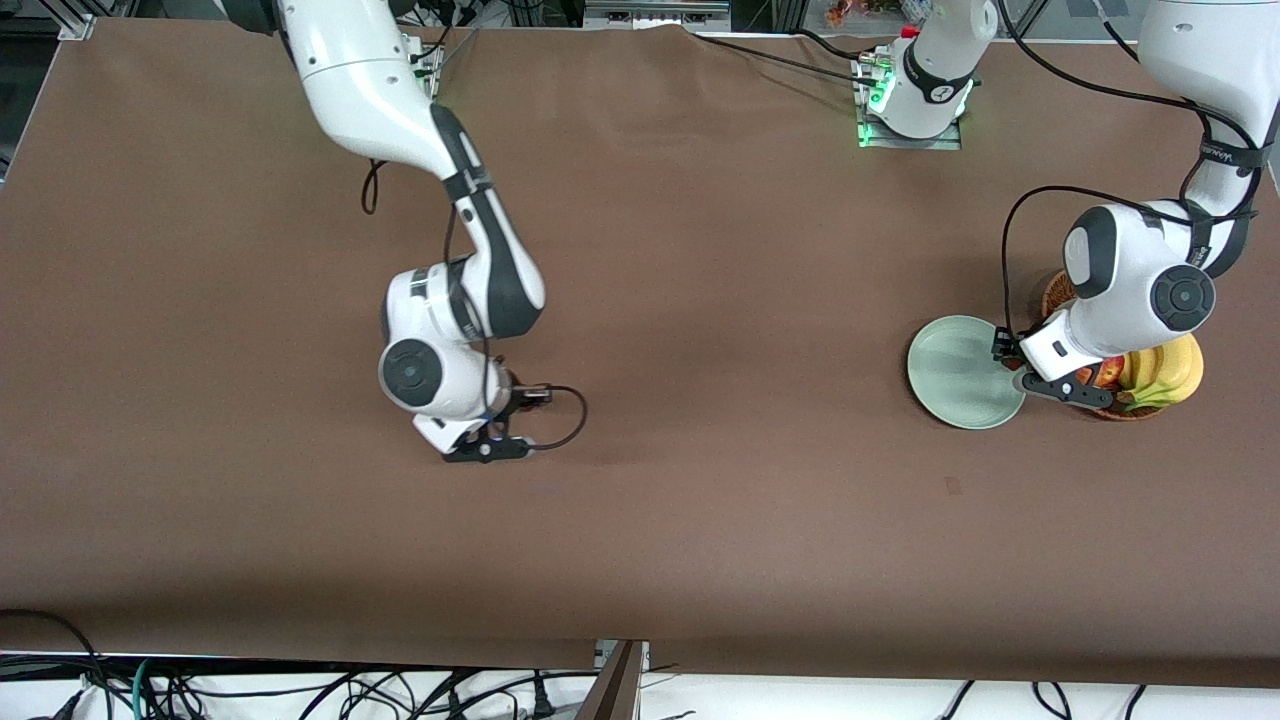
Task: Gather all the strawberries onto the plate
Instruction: 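Release the strawberry onto the plate with the left gripper while the right carries another, then release the second strawberry on the table with the right gripper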
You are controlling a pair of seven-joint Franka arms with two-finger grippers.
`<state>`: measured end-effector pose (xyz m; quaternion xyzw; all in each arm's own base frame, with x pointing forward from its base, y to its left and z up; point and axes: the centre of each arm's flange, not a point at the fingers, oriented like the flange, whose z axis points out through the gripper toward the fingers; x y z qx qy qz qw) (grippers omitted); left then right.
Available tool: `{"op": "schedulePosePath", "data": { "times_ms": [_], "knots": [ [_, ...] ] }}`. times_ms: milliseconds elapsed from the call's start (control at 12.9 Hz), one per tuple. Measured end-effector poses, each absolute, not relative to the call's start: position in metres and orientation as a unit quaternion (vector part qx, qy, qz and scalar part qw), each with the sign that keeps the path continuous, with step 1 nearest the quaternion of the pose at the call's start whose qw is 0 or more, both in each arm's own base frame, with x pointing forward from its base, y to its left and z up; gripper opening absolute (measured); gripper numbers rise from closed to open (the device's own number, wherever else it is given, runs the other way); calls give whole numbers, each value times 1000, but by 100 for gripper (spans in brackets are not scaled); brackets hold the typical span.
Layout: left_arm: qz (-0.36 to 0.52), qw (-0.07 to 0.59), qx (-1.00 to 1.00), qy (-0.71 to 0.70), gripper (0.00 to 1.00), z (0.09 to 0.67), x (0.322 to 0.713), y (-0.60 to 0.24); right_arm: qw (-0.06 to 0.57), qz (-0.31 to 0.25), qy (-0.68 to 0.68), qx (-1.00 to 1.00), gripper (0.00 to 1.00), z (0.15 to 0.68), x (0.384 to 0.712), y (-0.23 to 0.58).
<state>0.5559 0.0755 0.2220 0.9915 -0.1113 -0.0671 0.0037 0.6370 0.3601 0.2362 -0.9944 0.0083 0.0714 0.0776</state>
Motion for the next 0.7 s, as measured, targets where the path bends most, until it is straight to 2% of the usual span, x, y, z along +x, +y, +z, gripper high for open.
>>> {"op": "schedulePosePath", "data": {
  "times_ms": [155,232,465,619,697],
  "knots": [
    [-60,3,992,-111,39,218,558,75,123,77,72,-987,32,240,614,418],
    [-56,3,992,-111,45,217,561,75,156,69,110,-979,32,239,603,446],
    [-46,2,992,-119,77,224,569,66,225,42,198,-953,32,214,568,513],
    [-37,2,992,-121,99,231,577,50,234,39,217,-947,33,198,552,531],
    [-33,6,993,-116,100,234,581,40,234,41,224,-945,34,196,550,534]
  ]
}}
